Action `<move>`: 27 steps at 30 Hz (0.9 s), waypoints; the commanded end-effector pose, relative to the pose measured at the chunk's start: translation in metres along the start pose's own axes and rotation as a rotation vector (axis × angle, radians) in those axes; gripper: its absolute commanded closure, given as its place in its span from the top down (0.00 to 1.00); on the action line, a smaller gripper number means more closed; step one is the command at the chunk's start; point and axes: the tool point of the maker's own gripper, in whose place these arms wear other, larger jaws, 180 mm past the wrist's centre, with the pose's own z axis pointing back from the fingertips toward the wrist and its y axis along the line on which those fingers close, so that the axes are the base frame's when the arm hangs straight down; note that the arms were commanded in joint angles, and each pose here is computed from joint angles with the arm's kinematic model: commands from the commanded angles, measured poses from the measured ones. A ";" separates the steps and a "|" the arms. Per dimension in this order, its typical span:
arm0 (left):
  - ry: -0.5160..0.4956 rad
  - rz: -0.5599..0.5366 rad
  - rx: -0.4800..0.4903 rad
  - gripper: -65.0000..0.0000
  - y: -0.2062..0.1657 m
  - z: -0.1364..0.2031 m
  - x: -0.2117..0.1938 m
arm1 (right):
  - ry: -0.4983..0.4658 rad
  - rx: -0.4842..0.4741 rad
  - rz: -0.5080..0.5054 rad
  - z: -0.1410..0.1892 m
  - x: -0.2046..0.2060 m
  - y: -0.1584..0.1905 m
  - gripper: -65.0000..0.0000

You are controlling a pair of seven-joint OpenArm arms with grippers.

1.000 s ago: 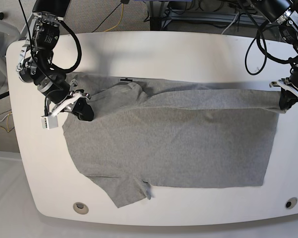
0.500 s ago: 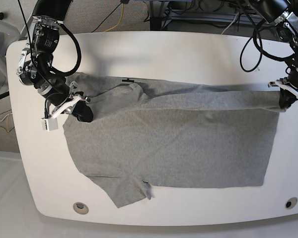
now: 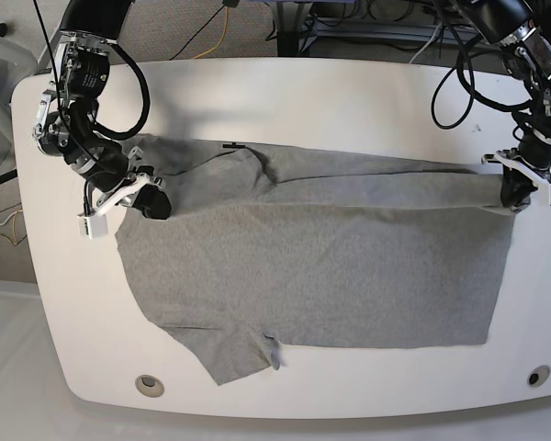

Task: Fold the T-shirt properly
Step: 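Lower the held edge with both grippers, folding a strip over the shirt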

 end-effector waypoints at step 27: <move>-0.077 0.047 0.003 0.03 0.012 -0.006 0.004 | 0.020 -0.065 0.125 -0.008 0.002 0.000 0.00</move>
